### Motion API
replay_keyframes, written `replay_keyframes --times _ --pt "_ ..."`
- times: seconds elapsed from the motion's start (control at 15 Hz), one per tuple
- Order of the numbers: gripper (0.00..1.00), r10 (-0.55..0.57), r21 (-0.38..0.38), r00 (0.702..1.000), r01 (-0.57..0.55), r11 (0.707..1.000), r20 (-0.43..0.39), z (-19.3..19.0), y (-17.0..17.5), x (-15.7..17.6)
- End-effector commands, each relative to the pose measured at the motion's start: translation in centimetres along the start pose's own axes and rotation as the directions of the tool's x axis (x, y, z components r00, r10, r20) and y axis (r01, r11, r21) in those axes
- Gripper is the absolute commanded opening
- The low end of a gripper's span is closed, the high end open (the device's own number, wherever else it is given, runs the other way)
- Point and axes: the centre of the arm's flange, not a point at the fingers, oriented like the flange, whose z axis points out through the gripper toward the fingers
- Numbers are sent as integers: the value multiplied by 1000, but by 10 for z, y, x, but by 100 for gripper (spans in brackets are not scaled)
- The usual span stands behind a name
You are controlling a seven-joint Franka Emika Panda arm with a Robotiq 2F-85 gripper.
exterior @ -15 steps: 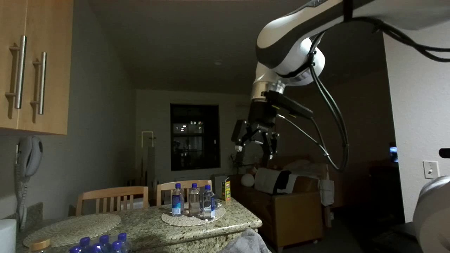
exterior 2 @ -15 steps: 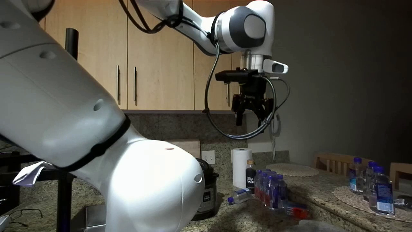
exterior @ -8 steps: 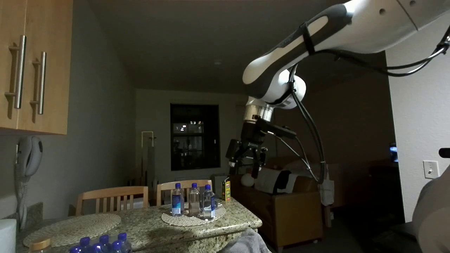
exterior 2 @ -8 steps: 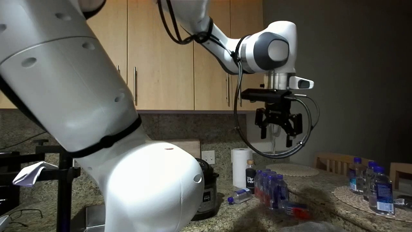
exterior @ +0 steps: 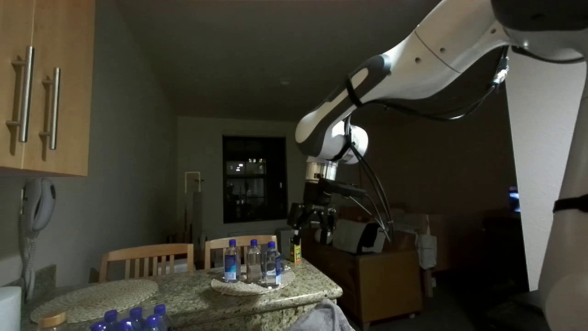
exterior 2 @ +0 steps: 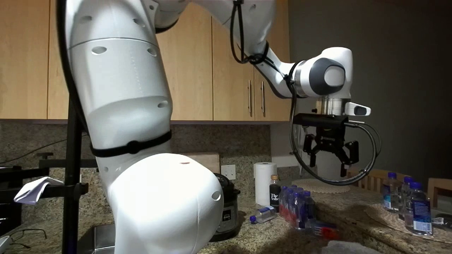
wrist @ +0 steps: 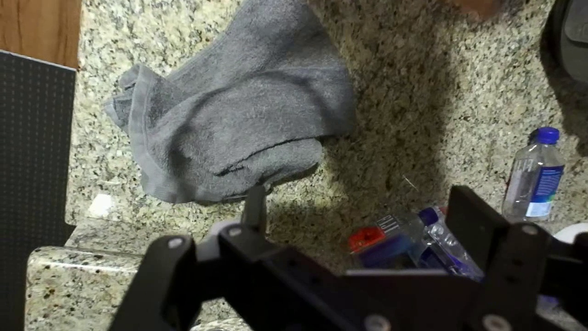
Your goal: Move the towel to the left
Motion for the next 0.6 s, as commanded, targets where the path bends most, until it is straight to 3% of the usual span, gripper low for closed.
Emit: replay_keyframes --times 0.0,0.53 --pt "100 15 -33 999 -14 999 30 12 17 43" --pt "100 142 -75 988 -146 986 -52 21 79 81"
